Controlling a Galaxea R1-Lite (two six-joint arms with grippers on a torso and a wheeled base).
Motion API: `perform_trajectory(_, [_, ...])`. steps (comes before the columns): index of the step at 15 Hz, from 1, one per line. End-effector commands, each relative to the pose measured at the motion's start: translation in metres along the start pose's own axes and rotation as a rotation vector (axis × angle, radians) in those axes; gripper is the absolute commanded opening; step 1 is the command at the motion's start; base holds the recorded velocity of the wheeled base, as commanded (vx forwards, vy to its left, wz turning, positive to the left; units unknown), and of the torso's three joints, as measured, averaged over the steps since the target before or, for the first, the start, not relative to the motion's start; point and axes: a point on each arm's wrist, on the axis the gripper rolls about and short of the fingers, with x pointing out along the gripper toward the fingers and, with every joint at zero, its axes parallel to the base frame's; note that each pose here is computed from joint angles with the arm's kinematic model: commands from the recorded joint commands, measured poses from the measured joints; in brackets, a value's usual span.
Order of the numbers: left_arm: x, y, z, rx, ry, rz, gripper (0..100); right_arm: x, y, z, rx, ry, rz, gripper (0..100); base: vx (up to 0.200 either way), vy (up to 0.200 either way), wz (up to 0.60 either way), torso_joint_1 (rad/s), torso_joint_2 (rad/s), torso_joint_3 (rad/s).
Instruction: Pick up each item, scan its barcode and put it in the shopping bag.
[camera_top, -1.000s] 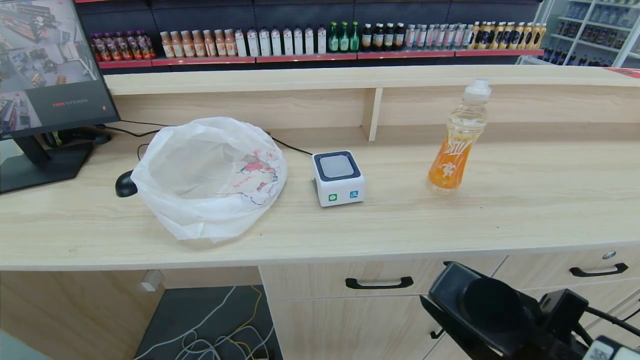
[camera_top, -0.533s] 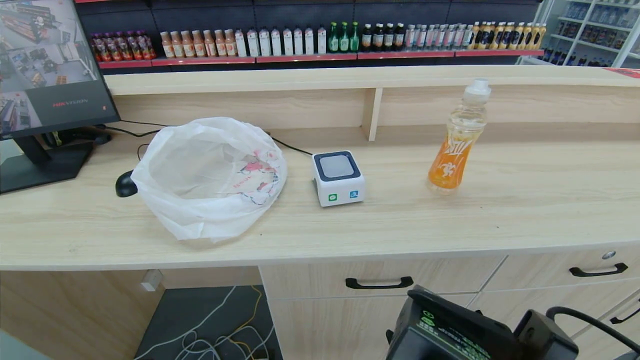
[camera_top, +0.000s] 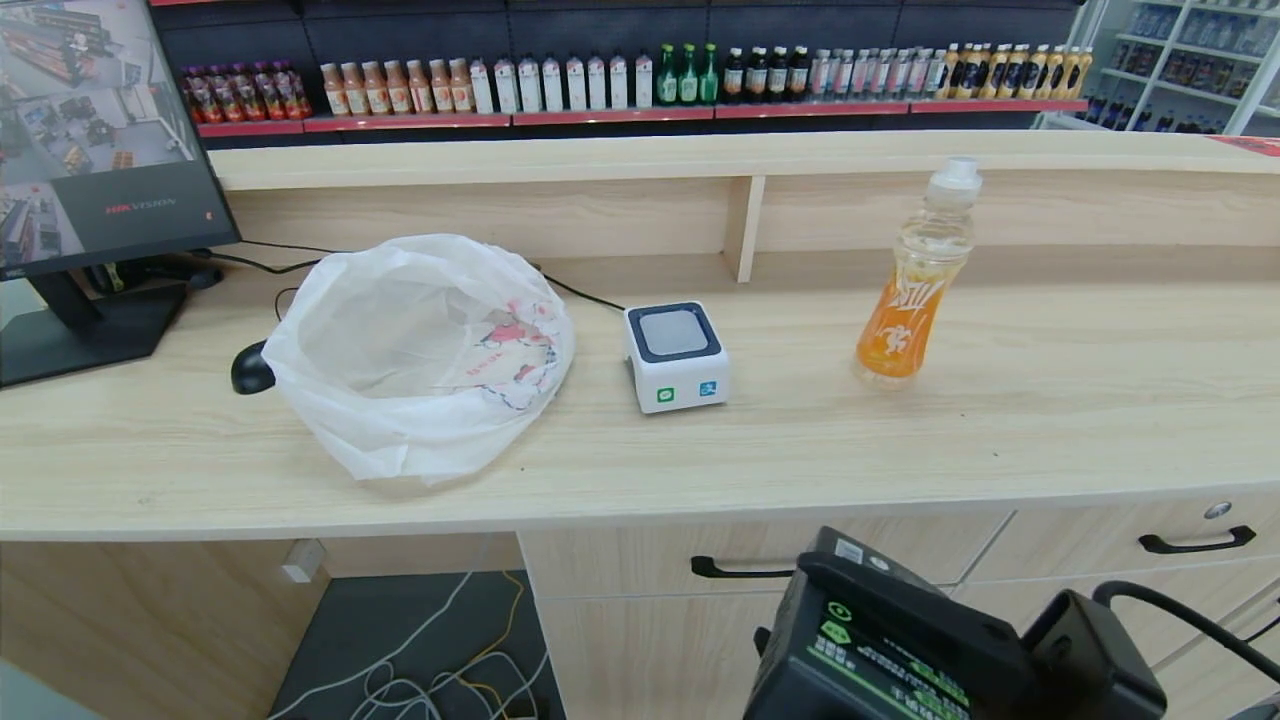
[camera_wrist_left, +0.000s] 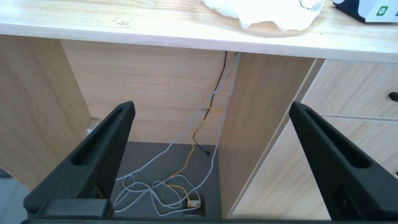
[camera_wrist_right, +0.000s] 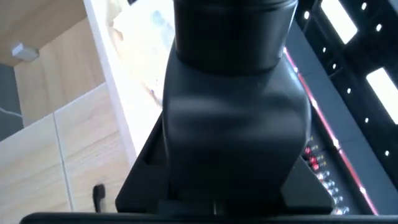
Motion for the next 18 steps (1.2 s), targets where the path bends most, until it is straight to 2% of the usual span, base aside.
perform_trajectory(1, [0.0,0.0,0.0,0.0,0.0,0.001,100,0.017,0.0,0.007,-0.043,-0.057,-0.009,0,0.0,0.0,0.0,0.0,0.0,0.0])
perform_trajectory(3, [0.0,0.0,0.0,0.0,0.0,0.001,100,0.035,-0.006,0.02,-0.08,-0.105,-0.065,0,0.0,0.0,0.0,0.0,0.0,0.0])
perform_trajectory(4, [0.0,0.0,0.0,0.0,0.0,0.001,100,0.039,-0.002,0.019,-0.085,-0.116,-0.05,0,0.0,0.0,0.0,0.0,0.0,0.0])
perform_trajectory(6, [0.0,0.0,0.0,0.0,0.0,0.001,100,0.04,-0.008,0.017,-0.121,-0.125,-0.071,0,0.0,0.0,0.0,0.0,0.0,0.0])
perform_trajectory(8, [0.0,0.0,0.0,0.0,0.0,0.001,100,0.029,-0.018,0.017,-0.178,-0.122,-0.104,0,0.0,0.0,0.0,0.0,0.0,0.0])
perform_trajectory(11, [0.0,0.0,0.0,0.0,0.0,0.001,100,0.016,-0.043,0.01,-0.235,-0.06,-0.205,0,0.0,0.0,0.0,0.0,0.0,0.0])
perform_trajectory(14, [0.0,0.0,0.0,0.0,0.0,0.001,100,0.014,-0.043,0.012,-0.252,-0.044,-0.206,0,0.0,0.0,0.0,0.0,0.0,0.0])
perform_trajectory(18, [0.0,0.0,0.0,0.0,0.0,0.001,100,0.018,-0.038,0.019,-0.25,-0.075,-0.192,0,0.0,0.0,0.0,0.0,0.0,0.0])
